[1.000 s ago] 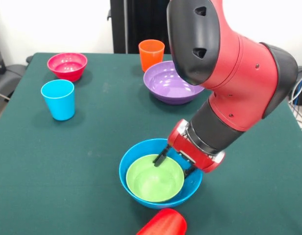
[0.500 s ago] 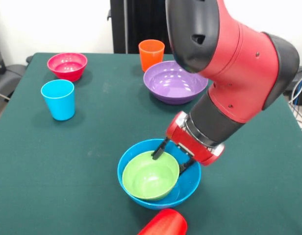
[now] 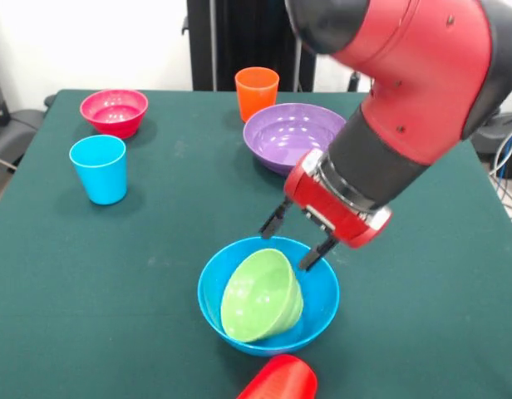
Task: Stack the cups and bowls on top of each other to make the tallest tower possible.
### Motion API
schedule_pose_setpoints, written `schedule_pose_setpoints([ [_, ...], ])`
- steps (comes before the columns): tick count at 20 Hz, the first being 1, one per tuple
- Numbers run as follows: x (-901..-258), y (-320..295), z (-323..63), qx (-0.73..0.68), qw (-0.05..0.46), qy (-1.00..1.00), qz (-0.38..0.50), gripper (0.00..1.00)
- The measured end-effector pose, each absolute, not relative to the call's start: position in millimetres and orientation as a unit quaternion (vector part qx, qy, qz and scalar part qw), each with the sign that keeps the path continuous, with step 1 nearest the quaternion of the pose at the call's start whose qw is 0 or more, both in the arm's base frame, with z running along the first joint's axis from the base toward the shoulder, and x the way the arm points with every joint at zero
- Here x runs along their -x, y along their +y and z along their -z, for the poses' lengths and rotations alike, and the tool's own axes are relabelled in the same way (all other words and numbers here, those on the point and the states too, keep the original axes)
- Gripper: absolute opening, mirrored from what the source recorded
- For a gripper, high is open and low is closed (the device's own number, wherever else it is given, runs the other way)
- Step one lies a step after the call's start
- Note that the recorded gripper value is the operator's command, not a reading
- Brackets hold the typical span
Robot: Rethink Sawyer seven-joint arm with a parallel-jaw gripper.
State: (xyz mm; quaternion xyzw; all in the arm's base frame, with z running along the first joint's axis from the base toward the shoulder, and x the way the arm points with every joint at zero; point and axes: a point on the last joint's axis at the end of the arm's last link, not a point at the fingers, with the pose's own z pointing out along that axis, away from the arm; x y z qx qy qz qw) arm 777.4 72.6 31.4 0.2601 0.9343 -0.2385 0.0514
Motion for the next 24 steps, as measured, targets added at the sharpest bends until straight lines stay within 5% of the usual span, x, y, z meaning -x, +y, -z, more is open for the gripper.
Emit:
schedule_pose_setpoints([
  [9, -793, 77, -85, -0.277, 0.068, 0.932, 0.225, 1.0],
  [24, -795, 74, -91, -0.28, 0.071, 0.931, 0.224, 1.0],
])
